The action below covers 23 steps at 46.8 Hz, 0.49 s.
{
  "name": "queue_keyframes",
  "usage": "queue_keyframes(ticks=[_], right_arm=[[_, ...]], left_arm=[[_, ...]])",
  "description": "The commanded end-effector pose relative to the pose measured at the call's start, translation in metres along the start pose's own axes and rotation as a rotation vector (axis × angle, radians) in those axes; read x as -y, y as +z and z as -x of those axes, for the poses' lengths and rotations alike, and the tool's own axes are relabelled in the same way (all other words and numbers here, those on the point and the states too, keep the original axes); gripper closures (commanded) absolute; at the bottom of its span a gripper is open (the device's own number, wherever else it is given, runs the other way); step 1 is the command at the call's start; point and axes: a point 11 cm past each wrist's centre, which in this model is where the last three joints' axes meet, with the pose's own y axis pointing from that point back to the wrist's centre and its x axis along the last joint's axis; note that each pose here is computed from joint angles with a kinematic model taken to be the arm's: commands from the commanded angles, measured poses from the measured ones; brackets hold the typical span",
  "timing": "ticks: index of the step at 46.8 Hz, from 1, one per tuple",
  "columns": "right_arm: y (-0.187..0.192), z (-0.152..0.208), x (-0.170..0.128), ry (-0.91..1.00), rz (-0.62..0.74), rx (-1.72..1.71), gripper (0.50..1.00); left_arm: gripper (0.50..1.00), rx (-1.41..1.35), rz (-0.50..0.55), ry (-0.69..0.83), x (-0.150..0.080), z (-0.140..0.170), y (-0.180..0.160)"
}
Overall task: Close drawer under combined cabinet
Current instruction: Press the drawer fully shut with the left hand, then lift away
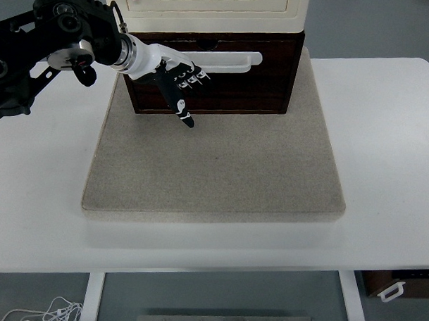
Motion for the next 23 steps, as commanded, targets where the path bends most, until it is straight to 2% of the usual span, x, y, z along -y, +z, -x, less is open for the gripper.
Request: queue_keyframes(ticks=[1,5,9,16,23], right_arm=[[0.000,0.000,0.000,0.000,0.000,0.000,0.548],[0.000,0.000,0.000,0.000,0.000,0.000,0.548],[0.000,0.000,0.000,0.000,0.000,0.000,0.548],[0.000,0.000,0.000,0.000,0.000,0.000,0.548],[0.000,0.000,0.000,0.000,0.000,0.000,0.548]], left_arm=[[0.504,0.012,0.068,-0.027,-0.004,0.003,0.012],[0.504,0.000,0.157,-0.020,-0.010,0.000,0.027],[0.504,-0.014,0.266,-0.048,-0.007,0.010,0.045],[0.504,-0.062,0.485,-0.007,-0.029,-0.006,0.084],[0.504,-0.135,0.626,0.008,-0.038,-0.018,0.107]])
